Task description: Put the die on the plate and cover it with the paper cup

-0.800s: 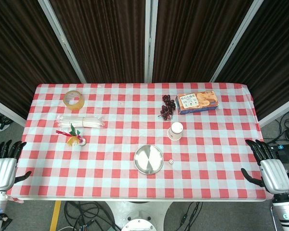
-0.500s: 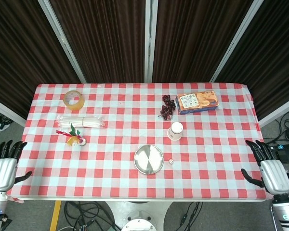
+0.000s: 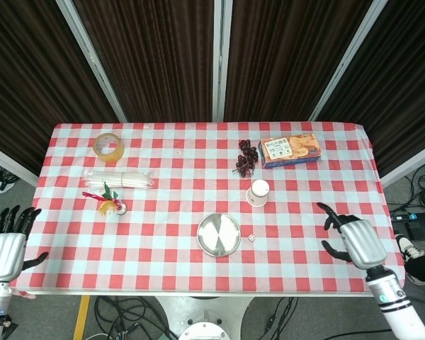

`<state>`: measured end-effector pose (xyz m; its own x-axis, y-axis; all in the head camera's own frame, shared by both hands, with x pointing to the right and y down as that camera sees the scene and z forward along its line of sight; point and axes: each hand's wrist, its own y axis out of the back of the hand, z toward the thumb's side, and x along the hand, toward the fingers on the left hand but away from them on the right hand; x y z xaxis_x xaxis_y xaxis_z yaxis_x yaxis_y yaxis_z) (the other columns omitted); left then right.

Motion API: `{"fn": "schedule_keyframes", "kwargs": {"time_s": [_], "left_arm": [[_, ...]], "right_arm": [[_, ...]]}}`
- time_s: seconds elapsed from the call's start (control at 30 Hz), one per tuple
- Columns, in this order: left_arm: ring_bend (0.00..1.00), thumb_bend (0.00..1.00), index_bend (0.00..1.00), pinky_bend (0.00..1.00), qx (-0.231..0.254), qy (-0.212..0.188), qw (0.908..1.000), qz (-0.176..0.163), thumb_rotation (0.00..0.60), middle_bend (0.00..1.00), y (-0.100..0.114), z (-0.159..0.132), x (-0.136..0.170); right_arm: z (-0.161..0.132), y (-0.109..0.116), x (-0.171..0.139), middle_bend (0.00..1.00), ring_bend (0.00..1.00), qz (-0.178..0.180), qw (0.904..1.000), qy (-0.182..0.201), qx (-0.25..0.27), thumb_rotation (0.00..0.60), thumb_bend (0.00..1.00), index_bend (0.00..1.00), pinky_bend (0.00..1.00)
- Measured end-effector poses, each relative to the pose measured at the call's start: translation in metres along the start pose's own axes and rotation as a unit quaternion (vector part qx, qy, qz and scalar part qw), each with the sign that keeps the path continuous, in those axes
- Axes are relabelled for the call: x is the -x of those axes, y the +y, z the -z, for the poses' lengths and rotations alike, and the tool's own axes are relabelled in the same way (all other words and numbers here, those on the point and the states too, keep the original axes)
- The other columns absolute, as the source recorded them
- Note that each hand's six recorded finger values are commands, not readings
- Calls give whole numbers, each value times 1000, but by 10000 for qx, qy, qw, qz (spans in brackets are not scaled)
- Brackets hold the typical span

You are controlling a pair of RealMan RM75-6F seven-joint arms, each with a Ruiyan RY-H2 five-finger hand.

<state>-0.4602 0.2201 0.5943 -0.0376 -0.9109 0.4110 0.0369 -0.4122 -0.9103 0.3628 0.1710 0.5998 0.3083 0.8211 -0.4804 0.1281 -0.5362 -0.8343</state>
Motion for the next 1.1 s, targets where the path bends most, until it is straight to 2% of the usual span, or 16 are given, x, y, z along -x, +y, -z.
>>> {"fn": "schedule_keyframes", "kwargs": {"time_s": [0.23, 0.43, 0.7, 1.1], "left_arm": [[21, 0, 142, 18, 8, -6, 10000, -8, 600, 129, 0, 1, 0], [22, 0, 143, 18, 8, -31, 10000, -10, 600, 129, 0, 0, -1], [21, 0, 143, 18, 53, -24, 10000, 18, 600, 129, -2, 1, -2], [22, 0, 143, 18, 130, -19, 9999, 34, 600, 129, -5, 3, -3]], "right_arm": [[-42, -50, 52, 881, 839, -904, 9948, 441, -128, 600, 171, 313, 891], [-71, -85, 85, 932, 900, -1403, 9868, 722, -361, 600, 175, 376, 953], [-89, -113, 112, 934, 901, -1666, 9793, 867, -757, 600, 211, 393, 955], [-100, -132, 122, 934, 902, -1833, 9742, 911, -956, 600, 233, 436, 955]]}}
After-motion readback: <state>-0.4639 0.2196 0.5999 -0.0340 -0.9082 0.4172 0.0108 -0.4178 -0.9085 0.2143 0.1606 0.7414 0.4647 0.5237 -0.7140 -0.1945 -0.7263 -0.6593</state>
